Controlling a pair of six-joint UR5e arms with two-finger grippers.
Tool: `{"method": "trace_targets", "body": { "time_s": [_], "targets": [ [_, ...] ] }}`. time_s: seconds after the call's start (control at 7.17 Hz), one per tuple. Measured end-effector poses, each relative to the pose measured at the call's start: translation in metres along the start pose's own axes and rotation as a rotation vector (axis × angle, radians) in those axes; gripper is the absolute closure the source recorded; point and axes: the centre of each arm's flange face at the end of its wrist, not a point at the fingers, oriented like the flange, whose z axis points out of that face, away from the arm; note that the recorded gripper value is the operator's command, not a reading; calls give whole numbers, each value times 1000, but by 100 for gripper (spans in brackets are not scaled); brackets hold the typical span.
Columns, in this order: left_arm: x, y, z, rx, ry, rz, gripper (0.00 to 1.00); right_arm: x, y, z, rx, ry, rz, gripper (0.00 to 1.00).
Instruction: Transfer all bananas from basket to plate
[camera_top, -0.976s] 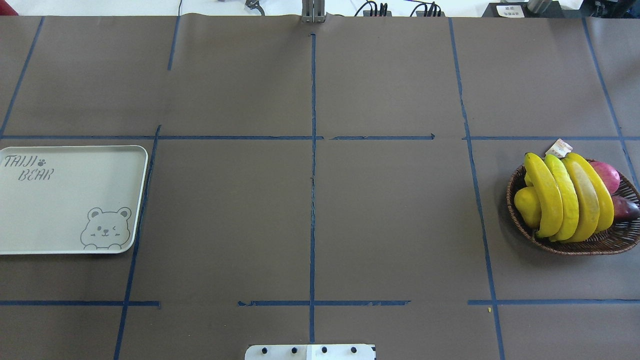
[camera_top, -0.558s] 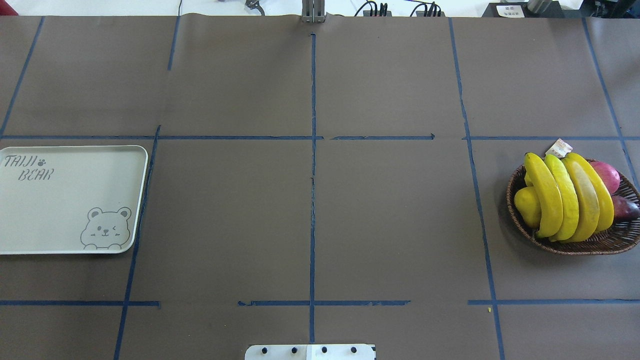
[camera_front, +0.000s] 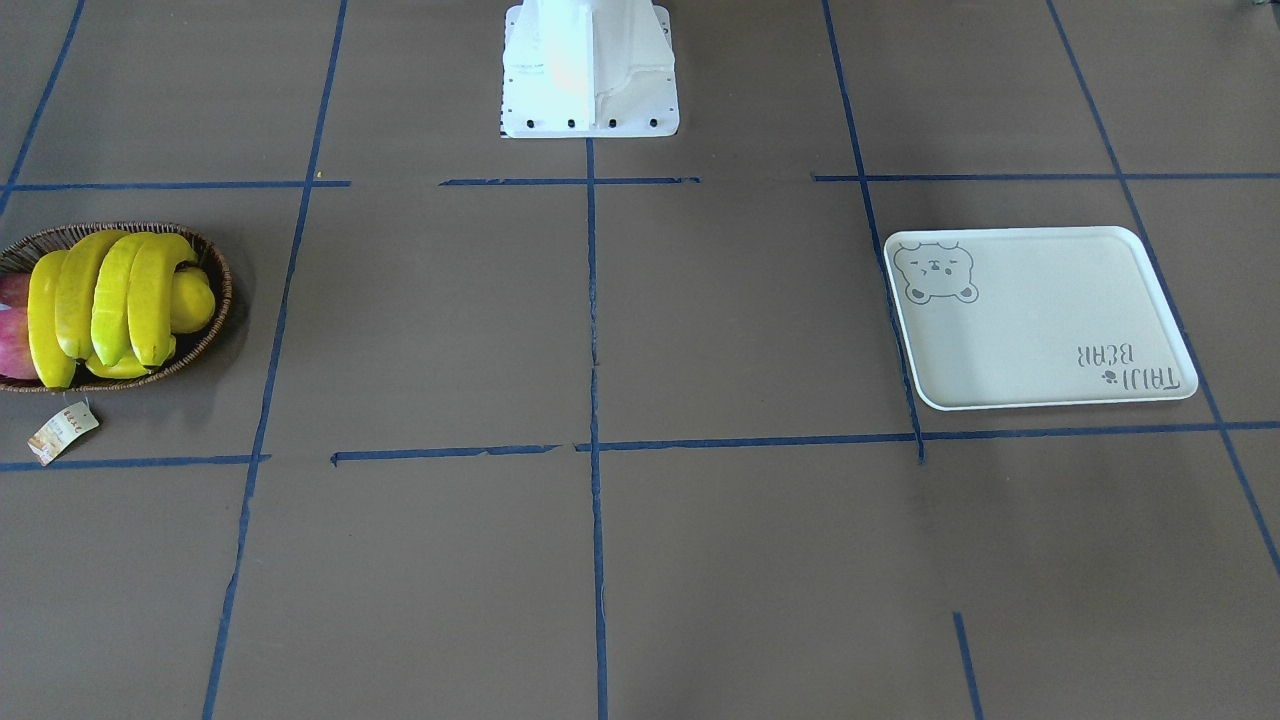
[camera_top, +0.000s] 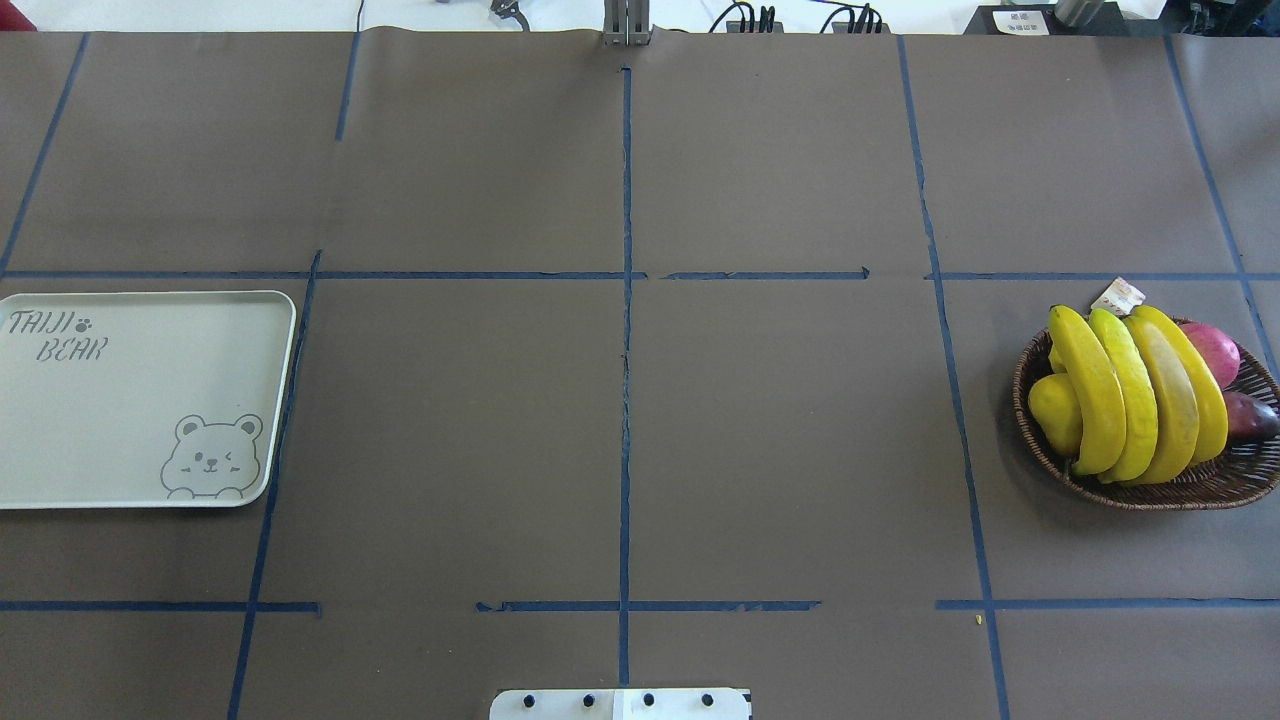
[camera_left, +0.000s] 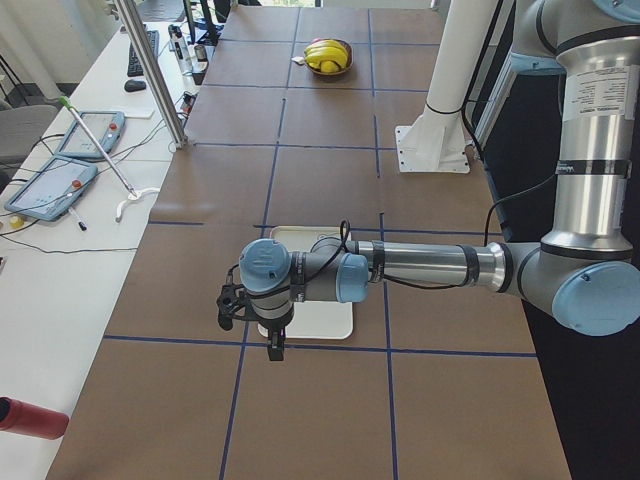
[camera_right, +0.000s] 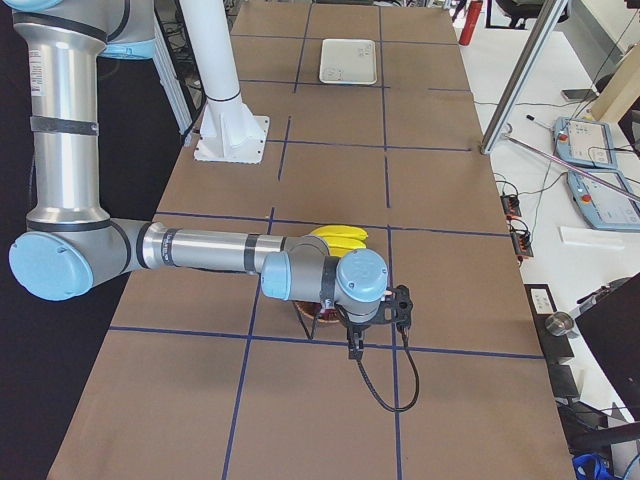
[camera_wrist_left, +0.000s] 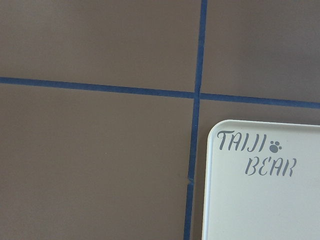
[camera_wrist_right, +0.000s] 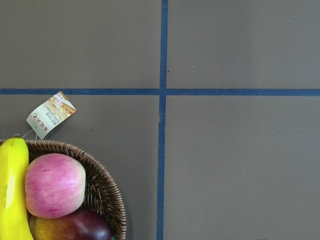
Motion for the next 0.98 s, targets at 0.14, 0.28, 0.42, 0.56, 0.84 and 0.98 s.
{"method": "trace_targets", "body": {
  "time_s": [0.14,0.28,0.42,0.56,0.84,0.98],
  "targets": [
    [0,0,0,0,0,-1,0,0,0,0,0,0,0,0],
    [0,0,0,0,0,-1,0,-1,0,0,1,0,-1,0],
    [0,0,0,0,0,-1,0,-1,0,-1,1,-1,-2,0],
    [0,0,0,0,0,-1,0,-1,0,-1,2,-1,-1,0],
    [1,0,-1,2,0,1,0,-1,-1,-1,3,-2,-1,0],
    [3,-1,-3,6,0,6,0,-4,-2,-4,8,-2,-7,0]
  ]
}}
